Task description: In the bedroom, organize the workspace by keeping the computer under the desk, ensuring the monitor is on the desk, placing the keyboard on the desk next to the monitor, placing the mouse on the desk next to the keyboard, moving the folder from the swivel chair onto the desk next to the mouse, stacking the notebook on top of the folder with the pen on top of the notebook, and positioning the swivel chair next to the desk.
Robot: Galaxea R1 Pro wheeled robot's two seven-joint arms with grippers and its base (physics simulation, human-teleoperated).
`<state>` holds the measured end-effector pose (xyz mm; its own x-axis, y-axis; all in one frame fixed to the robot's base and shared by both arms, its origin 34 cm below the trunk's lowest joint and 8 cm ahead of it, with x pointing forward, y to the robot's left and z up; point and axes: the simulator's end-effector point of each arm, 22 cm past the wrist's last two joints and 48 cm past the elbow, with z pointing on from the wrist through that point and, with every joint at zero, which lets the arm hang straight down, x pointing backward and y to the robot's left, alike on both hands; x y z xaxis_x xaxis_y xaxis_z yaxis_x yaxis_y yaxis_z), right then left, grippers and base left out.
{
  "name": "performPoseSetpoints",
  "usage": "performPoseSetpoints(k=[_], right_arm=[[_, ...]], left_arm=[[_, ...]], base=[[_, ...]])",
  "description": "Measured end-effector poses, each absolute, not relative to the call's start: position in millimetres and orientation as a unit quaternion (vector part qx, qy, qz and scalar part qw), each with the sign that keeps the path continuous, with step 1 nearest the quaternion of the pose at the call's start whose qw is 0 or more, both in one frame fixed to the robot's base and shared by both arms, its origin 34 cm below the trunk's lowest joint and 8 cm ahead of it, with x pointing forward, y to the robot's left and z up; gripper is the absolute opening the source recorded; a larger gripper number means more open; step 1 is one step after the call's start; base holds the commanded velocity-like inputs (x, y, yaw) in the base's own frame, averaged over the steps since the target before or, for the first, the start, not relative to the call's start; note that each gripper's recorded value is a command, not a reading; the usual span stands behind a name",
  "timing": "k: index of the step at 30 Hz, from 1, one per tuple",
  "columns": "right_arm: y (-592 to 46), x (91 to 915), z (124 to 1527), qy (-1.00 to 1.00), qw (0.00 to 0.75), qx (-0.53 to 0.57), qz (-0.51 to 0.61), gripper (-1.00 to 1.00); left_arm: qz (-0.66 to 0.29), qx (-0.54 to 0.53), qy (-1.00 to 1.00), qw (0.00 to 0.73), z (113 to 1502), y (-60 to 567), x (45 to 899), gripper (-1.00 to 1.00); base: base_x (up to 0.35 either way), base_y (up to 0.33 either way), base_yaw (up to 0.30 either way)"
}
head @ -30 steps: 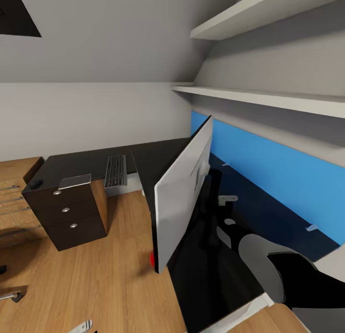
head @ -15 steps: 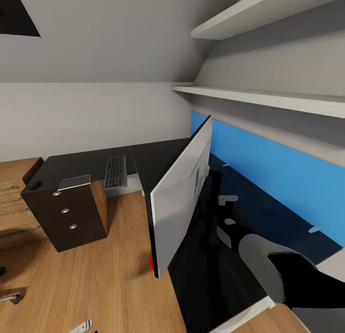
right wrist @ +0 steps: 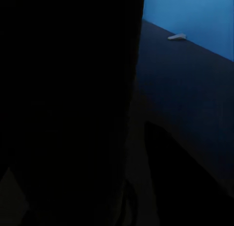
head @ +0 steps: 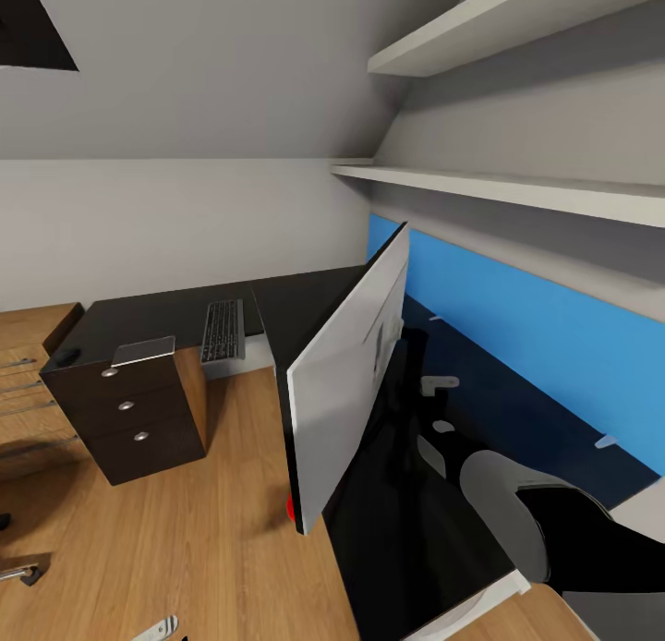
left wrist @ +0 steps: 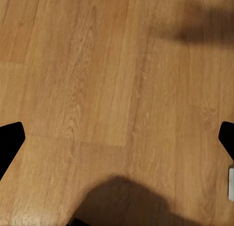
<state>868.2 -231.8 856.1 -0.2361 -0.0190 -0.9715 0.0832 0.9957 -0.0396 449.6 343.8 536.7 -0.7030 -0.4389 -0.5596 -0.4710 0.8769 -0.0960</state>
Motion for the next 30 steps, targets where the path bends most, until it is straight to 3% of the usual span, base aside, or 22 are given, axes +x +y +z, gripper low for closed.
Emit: performPoseSetpoints(k=[30], right_arm=[[-230.7, 868.2, 856.1, 0.785, 0.618, 0.018, -0.039, -1.00]], left_arm=[[0.034, -0.244, 0.915, 0.318, 542.9, 348.5, 457.0, 1.00]], base=[[0.000, 0.000, 0.000]])
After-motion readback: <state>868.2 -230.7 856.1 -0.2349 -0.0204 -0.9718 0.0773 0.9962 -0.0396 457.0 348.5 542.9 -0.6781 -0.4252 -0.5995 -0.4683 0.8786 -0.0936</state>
